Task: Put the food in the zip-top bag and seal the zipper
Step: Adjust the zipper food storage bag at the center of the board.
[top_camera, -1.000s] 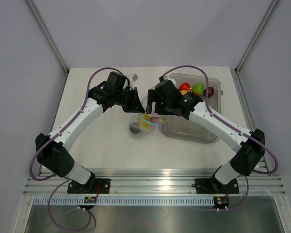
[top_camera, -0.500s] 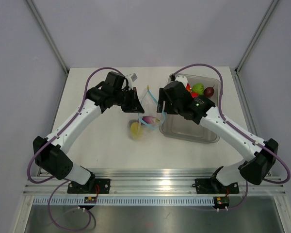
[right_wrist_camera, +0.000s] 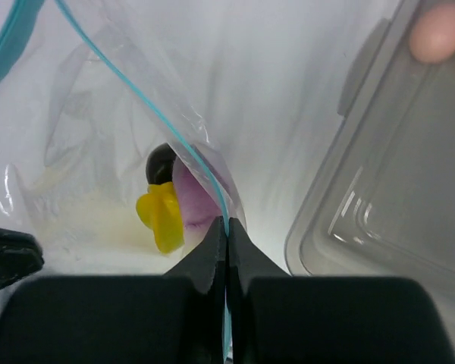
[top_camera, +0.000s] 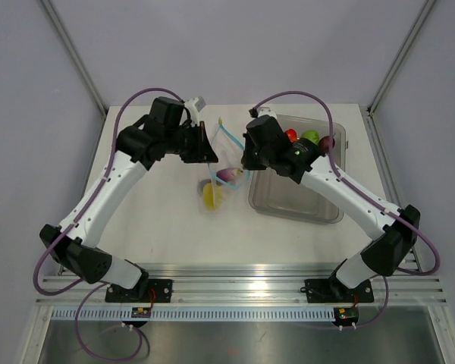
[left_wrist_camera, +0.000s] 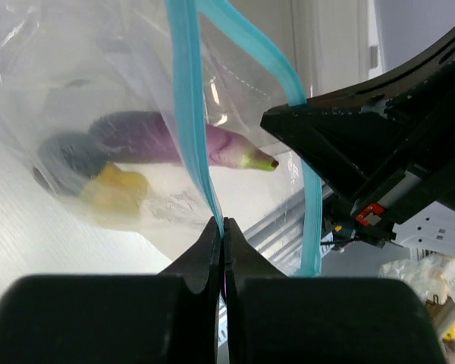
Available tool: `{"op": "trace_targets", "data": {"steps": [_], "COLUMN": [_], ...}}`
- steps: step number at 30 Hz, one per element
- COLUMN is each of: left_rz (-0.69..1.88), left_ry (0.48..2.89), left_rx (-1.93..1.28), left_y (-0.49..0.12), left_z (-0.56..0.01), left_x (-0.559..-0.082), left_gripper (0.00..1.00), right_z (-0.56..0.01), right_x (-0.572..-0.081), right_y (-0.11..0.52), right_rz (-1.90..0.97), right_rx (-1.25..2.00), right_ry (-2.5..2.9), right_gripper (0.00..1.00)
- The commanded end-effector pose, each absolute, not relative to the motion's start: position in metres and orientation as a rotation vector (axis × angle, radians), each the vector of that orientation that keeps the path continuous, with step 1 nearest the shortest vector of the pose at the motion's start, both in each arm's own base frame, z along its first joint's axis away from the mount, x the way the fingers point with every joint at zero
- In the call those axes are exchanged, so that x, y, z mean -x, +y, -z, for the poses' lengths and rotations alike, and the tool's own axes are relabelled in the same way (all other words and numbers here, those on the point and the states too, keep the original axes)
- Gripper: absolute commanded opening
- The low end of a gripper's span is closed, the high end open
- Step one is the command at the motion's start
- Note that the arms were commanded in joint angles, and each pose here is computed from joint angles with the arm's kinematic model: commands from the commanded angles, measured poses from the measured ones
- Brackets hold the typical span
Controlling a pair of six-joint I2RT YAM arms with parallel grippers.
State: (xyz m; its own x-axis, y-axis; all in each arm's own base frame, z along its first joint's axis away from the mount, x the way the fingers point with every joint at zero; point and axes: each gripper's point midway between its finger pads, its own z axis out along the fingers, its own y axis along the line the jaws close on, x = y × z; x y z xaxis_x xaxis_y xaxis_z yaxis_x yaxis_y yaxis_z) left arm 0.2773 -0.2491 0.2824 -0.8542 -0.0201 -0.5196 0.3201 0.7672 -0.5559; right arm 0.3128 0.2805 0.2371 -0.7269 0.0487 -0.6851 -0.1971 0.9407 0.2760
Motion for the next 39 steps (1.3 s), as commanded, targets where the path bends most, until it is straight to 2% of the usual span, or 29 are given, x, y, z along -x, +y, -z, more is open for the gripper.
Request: {"op": "trace_targets", "data": {"steps": [1, 4, 9, 11, 13, 15, 19, 21, 23, 28, 30, 32, 33, 34, 36, 37, 39], "left_rz": [0.870, 0.844, 0.809, 0.795, 0.785, 0.802, 0.995, 1.014, 1.001, 0.965, 0.943, 0.944, 0.935, 0.919, 0.889, 0.879, 0.880], "left_ry": [2.265, 2.298, 2.520, 2.578, 2.572, 2.496, 2.240, 2.179, 2.196, 2.465, 2.513, 2.502, 2.471, 2.452, 2.426, 2.430, 2.439], "left_rx": [-0.247, -0.229, -0.197, -0.194, -0.203, -0.220, -0.281, -0.280, -0.269, -0.191, -0.179, -0.184, -0.187, -0.193, -0.197, -0.209, -0.214], "left_y": [-0.236, -0.234, -0.248, -0.249, -0.246, -0.244, -0.250, -0.249, -0.250, -0.255, -0.255, -0.255, -0.253, -0.252, -0.249, -0.249, -0.250], "left_z": [-0.346, -0.326, -0.231, -0.212, -0.217, -0.247, -0.344, -0.365, -0.356, -0.249, -0.230, -0.235, -0.244, -0.250, -0.265, -0.264, -0.264], "left_x": [-0.277, -0.280, -0.298, -0.296, -0.293, -0.293, -0.273, -0.271, -0.275, -0.281, -0.283, -0.283, -0.285, -0.287, -0.292, -0.293, -0.294], "left_gripper": [0.00, 0.00, 0.00, 0.00, 0.00, 0.00, 0.00, 0.00, 0.00, 0.00, 0.00, 0.00, 0.00, 0.00, 0.00, 0.00, 0.00], "right_z": [-0.310, -0.298, -0.205, -0.183, -0.200, -0.221, -0.284, -0.293, -0.283, -0.204, -0.190, -0.187, -0.190, -0.198, -0.217, -0.232, -0.244], "right_x": [-0.311, -0.313, -0.330, -0.331, -0.328, -0.327, -0.320, -0.319, -0.318, -0.310, -0.307, -0.306, -0.305, -0.307, -0.312, -0.315, -0.321], "right_y": [0.303, 0.304, 0.312, 0.306, 0.306, 0.304, 0.294, 0.291, 0.289, 0.295, 0.293, 0.289, 0.288, 0.287, 0.278, 0.271, 0.258], "right_rz": [-0.614, -0.623, -0.422, -0.309, -0.360, -0.406, -0.508, -0.533, -0.514, -0.443, -0.417, -0.400, -0.400, -0.403, -0.378, -0.371, -0.328], "right_rx": [0.137, 0.113, 0.144, 0.142, 0.129, 0.123, 0.094, 0.077, 0.073, 0.109, 0.112, 0.116, 0.119, 0.115, 0.086, 0.062, 0.019], "right_ry": [2.155, 2.151, 2.366, 2.455, 2.412, 2.349, 2.196, 2.158, 2.177, 2.369, 2.405, 2.410, 2.404, 2.385, 2.327, 2.295, 2.259], "right_gripper": [0.00, 0.00, 0.00, 0.00, 0.00, 0.00, 0.00, 0.00, 0.00, 0.00, 0.00, 0.00, 0.02, 0.11, 0.48, 0.73, 0.79]}}
